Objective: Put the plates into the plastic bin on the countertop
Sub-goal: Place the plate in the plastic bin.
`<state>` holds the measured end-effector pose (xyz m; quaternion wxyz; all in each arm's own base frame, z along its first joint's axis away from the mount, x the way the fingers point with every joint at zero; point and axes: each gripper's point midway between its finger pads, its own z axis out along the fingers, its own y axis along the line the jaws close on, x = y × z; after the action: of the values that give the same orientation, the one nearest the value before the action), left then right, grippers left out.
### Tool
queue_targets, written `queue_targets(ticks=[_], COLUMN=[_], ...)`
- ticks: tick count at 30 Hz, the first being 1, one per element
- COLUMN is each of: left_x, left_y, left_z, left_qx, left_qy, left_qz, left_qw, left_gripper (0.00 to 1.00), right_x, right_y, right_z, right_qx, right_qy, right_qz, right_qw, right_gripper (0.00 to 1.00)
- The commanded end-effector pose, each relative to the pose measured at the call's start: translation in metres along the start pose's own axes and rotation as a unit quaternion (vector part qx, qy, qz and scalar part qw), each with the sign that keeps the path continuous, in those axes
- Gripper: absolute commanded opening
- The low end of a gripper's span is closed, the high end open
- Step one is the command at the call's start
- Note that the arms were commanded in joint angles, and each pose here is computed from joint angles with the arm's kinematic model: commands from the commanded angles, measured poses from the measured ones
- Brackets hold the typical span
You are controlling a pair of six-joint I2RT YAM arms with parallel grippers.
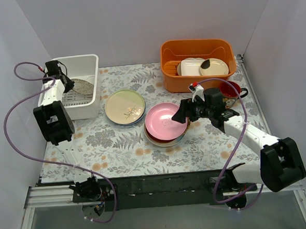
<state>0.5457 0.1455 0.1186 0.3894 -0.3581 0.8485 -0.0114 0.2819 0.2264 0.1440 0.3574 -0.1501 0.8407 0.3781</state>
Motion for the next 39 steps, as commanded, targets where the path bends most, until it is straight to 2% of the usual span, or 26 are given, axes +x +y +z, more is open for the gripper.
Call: queue_targets(ticks=[1,9,12,21,22,23,24,27,39], left_x=[-0.014,-0.003,-0.002,-0.003,-0.002,-0.003,-0.005,-0.013,-0.028], left_y=[-0.014,-0.012,-0.013,-0.008,-0.008,-0.008,-0.01,-0.018,-0.043], left_z=[-0.012,-0.005,-0.006,-0.012,-0.015,-0.016,-0.021,-0.033,-0.059], left_qx=[0.007,-0.004,-0.002,-0.02,-0.023,-0.026,-0.026,-0.021,0.018], left_qy=[-0.014,0.007,0.01,0.02,0.023,0.021,0.017,-0.002,-0.035], left_qz=[0.021,0.035,0.04,0.056,0.058,0.06,0.061,0.067,0.071], left_qw=[1.0,0.999,0.999,0.998,0.998,0.998,0.998,0.998,0.997], left_gripper=[0.0,0.0,0.08,0.49,0.55,0.71,0.8,0.97,0.98], right_x=[-0.007,-0.008,-0.007,-0.014,-0.015,-0.016,-0.016,-0.016,-0.019], right_y=[0.004,0.005,0.005,0.005,0.006,0.007,0.007,0.007,0.007], right_z=[0.0,-0.002,-0.002,-0.004,-0.004,-0.004,-0.004,-0.003,-0.003], right_qx=[-0.012,-0.01,-0.011,-0.005,-0.006,-0.007,-0.008,-0.009,-0.008], right_qy=[-0.011,-0.014,-0.012,-0.019,-0.019,-0.02,-0.021,-0.02,-0.022], right_qz=[-0.008,-0.011,-0.01,-0.017,-0.018,-0.018,-0.019,-0.016,-0.016], right_qw=[1.0,1.0,1.0,1.0,1.0,1.0,1.0,1.0,1.0], right_gripper=[0.88,0.88,0.88,0.88,0.88,0.88,0.88,0.88,0.88])
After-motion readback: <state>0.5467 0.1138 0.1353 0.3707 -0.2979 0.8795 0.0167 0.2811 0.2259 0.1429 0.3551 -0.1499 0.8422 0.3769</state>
